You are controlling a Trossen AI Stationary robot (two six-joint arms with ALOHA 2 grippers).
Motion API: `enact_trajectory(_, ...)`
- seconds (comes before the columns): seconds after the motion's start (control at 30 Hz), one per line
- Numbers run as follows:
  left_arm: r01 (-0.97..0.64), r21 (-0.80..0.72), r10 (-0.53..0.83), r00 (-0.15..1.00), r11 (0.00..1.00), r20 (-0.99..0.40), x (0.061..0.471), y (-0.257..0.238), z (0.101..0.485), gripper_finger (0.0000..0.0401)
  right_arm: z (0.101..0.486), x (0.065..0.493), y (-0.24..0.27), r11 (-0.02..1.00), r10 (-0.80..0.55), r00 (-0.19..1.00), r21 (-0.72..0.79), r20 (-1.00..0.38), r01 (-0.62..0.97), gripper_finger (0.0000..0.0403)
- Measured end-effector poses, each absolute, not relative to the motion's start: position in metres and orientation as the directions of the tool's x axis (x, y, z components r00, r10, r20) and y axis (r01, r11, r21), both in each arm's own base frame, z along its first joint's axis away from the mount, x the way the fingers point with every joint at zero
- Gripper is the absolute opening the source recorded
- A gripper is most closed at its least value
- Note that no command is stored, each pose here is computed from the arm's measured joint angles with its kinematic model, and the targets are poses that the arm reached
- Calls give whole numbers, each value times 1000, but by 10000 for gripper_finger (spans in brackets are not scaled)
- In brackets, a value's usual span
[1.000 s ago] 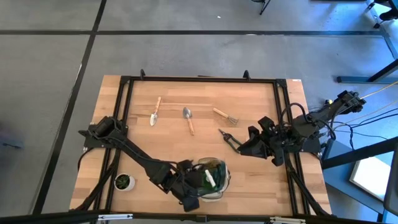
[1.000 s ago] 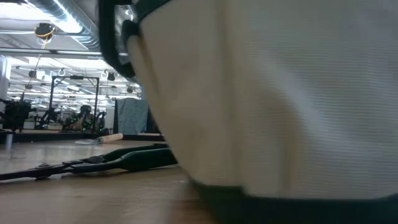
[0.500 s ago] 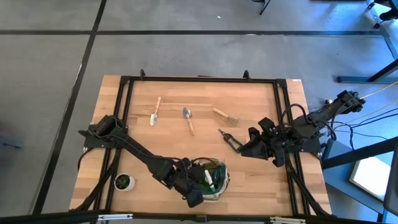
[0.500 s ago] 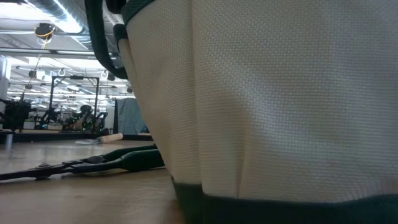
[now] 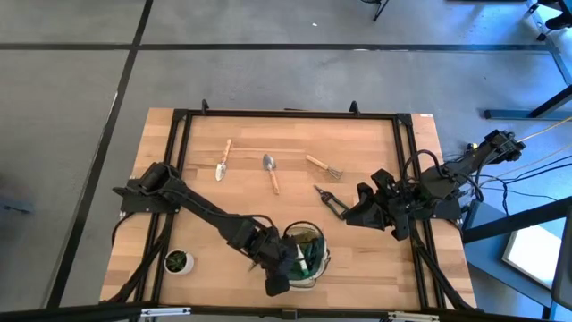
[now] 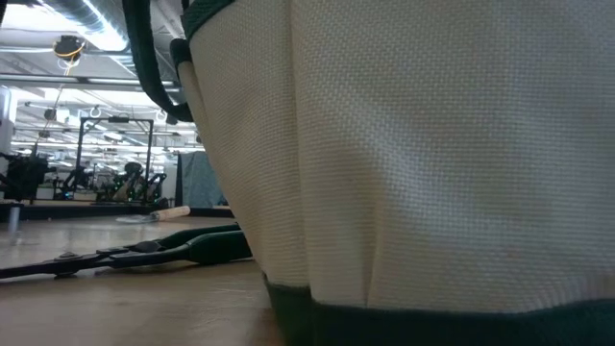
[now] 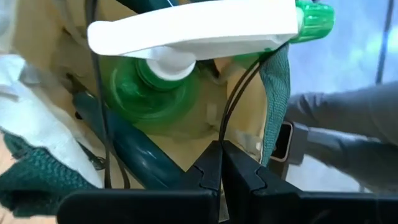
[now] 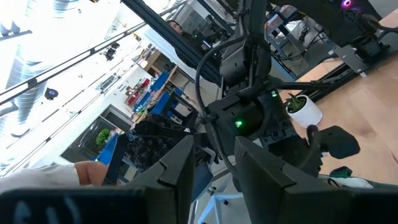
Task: Pick & Place Garden tools in Gardening bag
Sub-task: Put the green shear scissors into the gardening bag
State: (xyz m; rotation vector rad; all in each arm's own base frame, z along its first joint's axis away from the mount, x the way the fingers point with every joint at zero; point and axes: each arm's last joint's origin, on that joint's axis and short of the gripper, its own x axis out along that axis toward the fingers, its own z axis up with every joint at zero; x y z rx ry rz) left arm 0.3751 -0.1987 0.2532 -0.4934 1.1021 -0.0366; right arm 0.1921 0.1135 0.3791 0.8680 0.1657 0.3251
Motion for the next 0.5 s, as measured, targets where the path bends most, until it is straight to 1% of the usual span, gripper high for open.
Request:
enact_trajectory(0.13,-214,-419,-310,406,882,-860,376,-190,252,2,379,192,113,604,346,938,767,-11,-214,116)
enact_trajectory(0.3,-207,-402,-316,348,892,-883,376,-179,249,2,379,192,113,615,343,939,758,-11,-216,116)
enact_trajectory(0.5,-169,-384,-312,342,907,-886,379,-169,249,2,379,192,113,628,335,942,748,-11,-215,116)
